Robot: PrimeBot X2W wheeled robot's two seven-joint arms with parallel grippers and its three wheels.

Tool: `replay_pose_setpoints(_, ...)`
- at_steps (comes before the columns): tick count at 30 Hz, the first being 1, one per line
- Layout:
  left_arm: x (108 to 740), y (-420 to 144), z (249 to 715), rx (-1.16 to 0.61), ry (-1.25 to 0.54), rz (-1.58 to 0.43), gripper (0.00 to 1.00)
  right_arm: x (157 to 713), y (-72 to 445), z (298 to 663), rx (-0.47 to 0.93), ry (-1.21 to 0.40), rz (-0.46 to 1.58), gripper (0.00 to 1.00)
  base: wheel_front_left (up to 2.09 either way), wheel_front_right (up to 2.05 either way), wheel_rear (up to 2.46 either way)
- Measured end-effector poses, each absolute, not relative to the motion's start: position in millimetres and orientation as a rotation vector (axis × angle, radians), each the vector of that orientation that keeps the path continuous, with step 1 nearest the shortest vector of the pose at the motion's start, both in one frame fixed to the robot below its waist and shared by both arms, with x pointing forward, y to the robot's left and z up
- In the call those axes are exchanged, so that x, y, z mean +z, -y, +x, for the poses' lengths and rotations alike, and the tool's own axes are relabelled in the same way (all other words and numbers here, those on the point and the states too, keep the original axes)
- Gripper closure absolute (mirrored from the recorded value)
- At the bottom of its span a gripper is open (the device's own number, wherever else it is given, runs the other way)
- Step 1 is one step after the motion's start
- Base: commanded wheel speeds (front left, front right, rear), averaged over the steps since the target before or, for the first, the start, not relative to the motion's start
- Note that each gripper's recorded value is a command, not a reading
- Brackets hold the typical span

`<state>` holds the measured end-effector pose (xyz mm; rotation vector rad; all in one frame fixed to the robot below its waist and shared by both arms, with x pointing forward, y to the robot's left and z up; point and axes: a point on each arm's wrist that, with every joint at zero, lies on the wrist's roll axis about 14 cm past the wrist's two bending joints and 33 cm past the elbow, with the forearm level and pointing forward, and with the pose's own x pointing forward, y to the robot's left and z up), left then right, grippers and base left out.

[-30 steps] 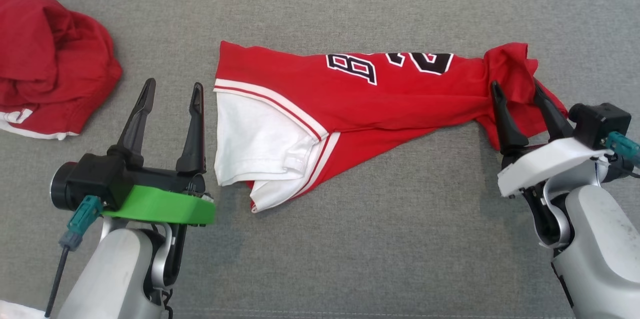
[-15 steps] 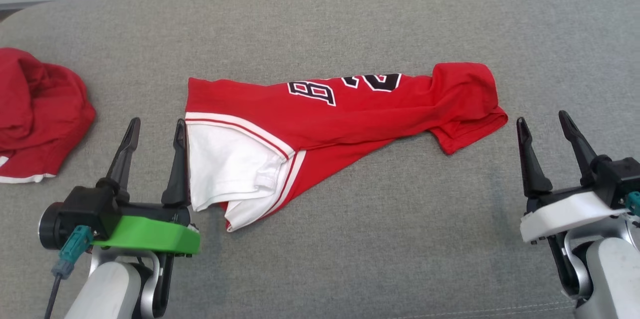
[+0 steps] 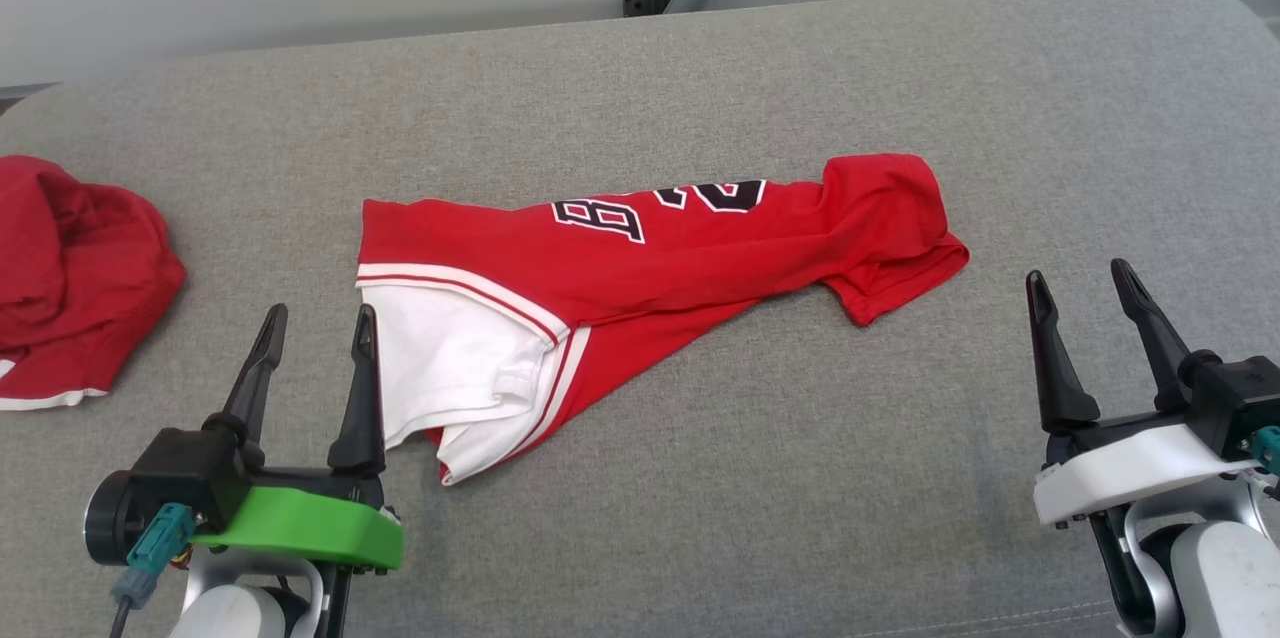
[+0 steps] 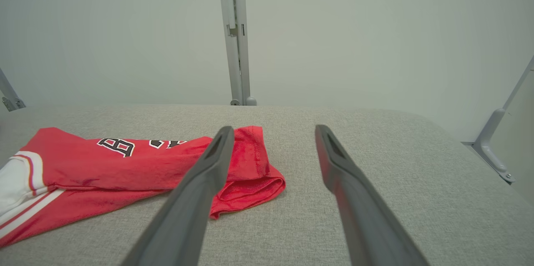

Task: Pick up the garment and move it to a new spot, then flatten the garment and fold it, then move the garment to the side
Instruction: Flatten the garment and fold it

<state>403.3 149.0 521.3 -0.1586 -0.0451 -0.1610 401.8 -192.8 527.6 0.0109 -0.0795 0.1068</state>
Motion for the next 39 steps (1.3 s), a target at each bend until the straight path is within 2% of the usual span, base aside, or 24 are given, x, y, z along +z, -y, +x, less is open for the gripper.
replay_pose_setpoints(10, 512, -146, 403, -0.172, -0.002, -0.162, 0.0, 526, 191, 403, 0.106, 0.075, 0.018, 0.0, 0.0, 0.0, 0.0)
replay_pose_setpoints(27, 376, -153, 405, -0.102, -0.511, -0.311, 0.0, 500, 181, 421, 0.131, 0.006, 0.038, 0.0, 0.0, 0.0, 0.0)
replay_pose_setpoints(32, 357, -152, 402, -0.085, -0.579, -0.348, 0.0, 489, 186, 421, 0.118, -0.019, 0.044, 0.0, 0.0, 0.0, 0.0)
replay_pose_setpoints(33, 356, -152, 403, -0.086, -0.58, -0.348, 0.13, 489, 186, 422, 0.117, -0.019, 0.044, 0.0, 0.0, 0.0, 0.0)
replay_pose_setpoints(34, 355, -153, 403, -0.085, -0.581, -0.347, 0.52, 488, 186, 423, 0.117, -0.02, 0.044, 0.0, 0.0, 0.0, 0.0)
replay_pose_setpoints(35, 355, -153, 403, -0.085, -0.581, -0.347, 1.0, 488, 186, 423, 0.117, -0.02, 0.044, 0.0, 0.0, 0.0, 0.0)
replay_pose_setpoints(39, 356, -154, 405, -0.086, -0.57, -0.35, 1.0, 488, 188, 428, 0.115, -0.018, 0.043, 0.0, 0.0, 0.0, 0.0)
